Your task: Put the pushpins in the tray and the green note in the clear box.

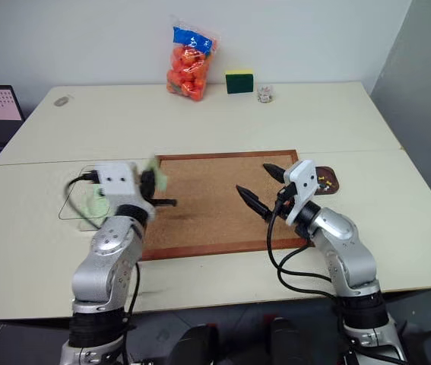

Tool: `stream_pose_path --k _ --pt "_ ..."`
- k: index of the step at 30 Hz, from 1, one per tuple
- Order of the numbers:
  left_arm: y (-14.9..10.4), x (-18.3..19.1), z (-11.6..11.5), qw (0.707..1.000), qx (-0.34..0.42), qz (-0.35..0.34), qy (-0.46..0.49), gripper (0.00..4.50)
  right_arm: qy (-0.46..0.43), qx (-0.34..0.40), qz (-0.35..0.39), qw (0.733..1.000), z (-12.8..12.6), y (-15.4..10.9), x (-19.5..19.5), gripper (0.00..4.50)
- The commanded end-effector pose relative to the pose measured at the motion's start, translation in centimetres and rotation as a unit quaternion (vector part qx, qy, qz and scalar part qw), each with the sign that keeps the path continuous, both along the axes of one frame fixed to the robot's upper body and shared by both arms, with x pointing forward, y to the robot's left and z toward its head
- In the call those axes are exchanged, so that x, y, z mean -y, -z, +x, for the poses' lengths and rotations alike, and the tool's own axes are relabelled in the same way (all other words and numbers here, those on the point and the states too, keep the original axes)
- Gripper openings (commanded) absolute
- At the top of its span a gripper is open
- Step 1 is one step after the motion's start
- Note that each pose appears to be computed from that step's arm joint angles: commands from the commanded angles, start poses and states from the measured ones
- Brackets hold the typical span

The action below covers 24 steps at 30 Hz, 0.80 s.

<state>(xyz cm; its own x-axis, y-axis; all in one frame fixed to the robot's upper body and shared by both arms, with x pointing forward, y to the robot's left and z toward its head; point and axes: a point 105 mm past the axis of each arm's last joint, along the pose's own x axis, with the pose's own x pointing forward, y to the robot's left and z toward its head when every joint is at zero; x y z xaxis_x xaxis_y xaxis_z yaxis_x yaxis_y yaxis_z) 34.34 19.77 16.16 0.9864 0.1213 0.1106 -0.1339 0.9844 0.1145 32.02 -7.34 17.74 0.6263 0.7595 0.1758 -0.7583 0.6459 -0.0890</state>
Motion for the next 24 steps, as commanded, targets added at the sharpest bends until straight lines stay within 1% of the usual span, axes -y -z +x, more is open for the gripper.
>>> stream_pose_path --k 1,4,6,9,12,19,21,22,24 --pt "-3.2 -2.5 -1.5 0.992 0.07 0.048 -0.094 0.0 -0.03 0.03 0.014 0.999 -0.7 -1.8 -1.0 4.47" --pt "-2.9 -4.0 -1.6 0.989 0.064 0.035 -0.127 0.0 -0.04 0.028 0.015 0.999 -0.6 -1.7 -1.5 4.47" --pt "-2.3 -4.6 -1.2 0.99 0.053 0.01 -0.13 0.0 -0.046 0.028 0.015 0.998 -0.5 -1.8 -1.7 4.47" --pt "-2.2 -5.2 -0.9 0.989 0.048 -0.004 -0.138 0.0 -0.049 0.029 0.016 0.998 -0.4 -1.9 -1.9 4.47" --pt "-1.1 -5.8 -0.5 0.989 0.03 -0.039 -0.139 0.0 -0.051 0.031 0.013 0.998 -0.4 -2.0 -1.9 4.47" --pt "-1.0 -6.7 -0.5 0.987 0.03 -0.041 -0.152 0.0 -0.046 0.028 0.009 0.999 -0.5 -1.9 -1.6 4.47" --pt "-1.0 -7.2 -0.6 0.985 0.031 -0.041 -0.164 0.38 -0.043 0.028 0.01 0.999 -0.5 -1.9 -1.5 4.5" --pt "-1.0 -7.4 -0.6 0.984 0.032 -0.041 -0.171 0.47 -0.043 0.027 0.01 0.999 -0.5 -1.9 -1.5 4.5" --pt "-1.0 -7.6 -0.6 0.983 0.031 -0.039 -0.174 0.91 -0.042 0.026 0.011 0.999 -0.6 -1.9 -1.5 4.5"
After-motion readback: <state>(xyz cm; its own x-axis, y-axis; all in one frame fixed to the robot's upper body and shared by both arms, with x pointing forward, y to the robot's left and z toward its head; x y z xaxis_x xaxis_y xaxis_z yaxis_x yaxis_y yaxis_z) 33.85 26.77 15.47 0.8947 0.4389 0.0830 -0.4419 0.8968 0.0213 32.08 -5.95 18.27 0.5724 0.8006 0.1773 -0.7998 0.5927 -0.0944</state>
